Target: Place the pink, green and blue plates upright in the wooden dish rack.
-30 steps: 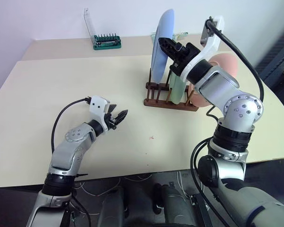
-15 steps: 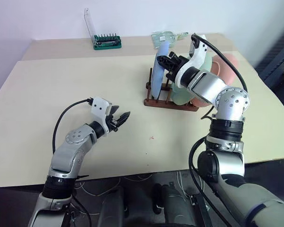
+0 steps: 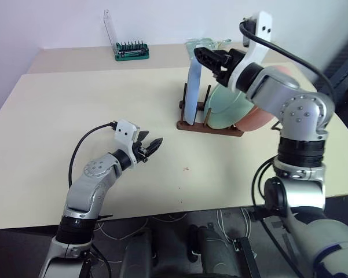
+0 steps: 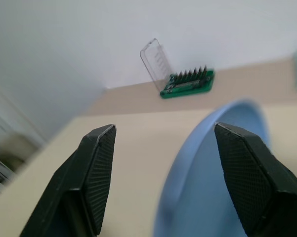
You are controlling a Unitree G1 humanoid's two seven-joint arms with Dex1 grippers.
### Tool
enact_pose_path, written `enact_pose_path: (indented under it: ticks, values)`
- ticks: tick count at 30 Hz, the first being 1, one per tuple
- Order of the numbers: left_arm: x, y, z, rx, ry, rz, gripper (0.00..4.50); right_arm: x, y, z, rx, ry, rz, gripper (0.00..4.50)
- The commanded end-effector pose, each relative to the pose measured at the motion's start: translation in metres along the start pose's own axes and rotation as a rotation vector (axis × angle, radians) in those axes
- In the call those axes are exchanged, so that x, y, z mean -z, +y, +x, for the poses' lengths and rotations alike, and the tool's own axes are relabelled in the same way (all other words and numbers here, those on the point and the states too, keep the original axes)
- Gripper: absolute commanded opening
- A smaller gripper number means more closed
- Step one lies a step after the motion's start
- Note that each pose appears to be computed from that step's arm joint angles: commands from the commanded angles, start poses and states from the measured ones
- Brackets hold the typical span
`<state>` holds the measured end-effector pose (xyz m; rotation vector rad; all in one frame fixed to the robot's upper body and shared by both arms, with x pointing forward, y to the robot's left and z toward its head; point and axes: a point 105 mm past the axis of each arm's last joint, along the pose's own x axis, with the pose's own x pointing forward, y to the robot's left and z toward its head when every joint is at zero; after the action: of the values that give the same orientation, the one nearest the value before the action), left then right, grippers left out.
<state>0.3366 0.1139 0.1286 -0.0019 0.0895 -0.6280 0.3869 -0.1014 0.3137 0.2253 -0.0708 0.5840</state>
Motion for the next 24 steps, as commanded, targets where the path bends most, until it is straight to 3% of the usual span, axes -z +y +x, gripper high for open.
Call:
enact_pose_path:
  ticks: [1, 4, 8, 9, 13, 16, 20, 24]
  values:
    - [-0.011, -0.008, 0.001, 0.029, -0.039, 0.026, 2.97, -0.031, -0.002, -0.021, -0.015, -0.083, -0.182, 3.22]
    - [-0.010, -0.010, 0.002, 0.041, -0.034, 0.029, 2.97, -0.046, -0.003, -0.046, -0.078, -0.099, -0.308, 2.45]
    - [-0.009, -0.019, 0.004, 0.103, -0.027, 0.041, 2.97, -0.037, -0.020, -0.089, -0.124, 0.067, -0.666, 0.46]
    - [-0.009, -0.021, 0.005, 0.117, -0.027, 0.043, 2.97, -0.033, -0.025, -0.096, -0.127, 0.104, -0.707, 0.15]
    - [-0.012, -0.040, 0.002, 0.254, -0.051, 0.050, 2.97, 0.001, -0.042, -0.132, -0.170, 0.378, -0.829, 0.02]
    - [-0.015, -0.054, -0.003, 0.356, -0.066, 0.072, 2.97, 0.020, -0.061, -0.136, -0.112, 0.473, -0.864, 0.02]
    - [-0.015, -0.060, -0.005, 0.403, -0.059, 0.078, 2.97, 0.040, -0.075, -0.136, -0.078, 0.543, -0.902, 0.02]
    - [-0.015, -0.059, -0.004, 0.392, -0.057, 0.072, 2.97, 0.050, -0.078, -0.122, -0.074, 0.509, -0.879, 0.02]
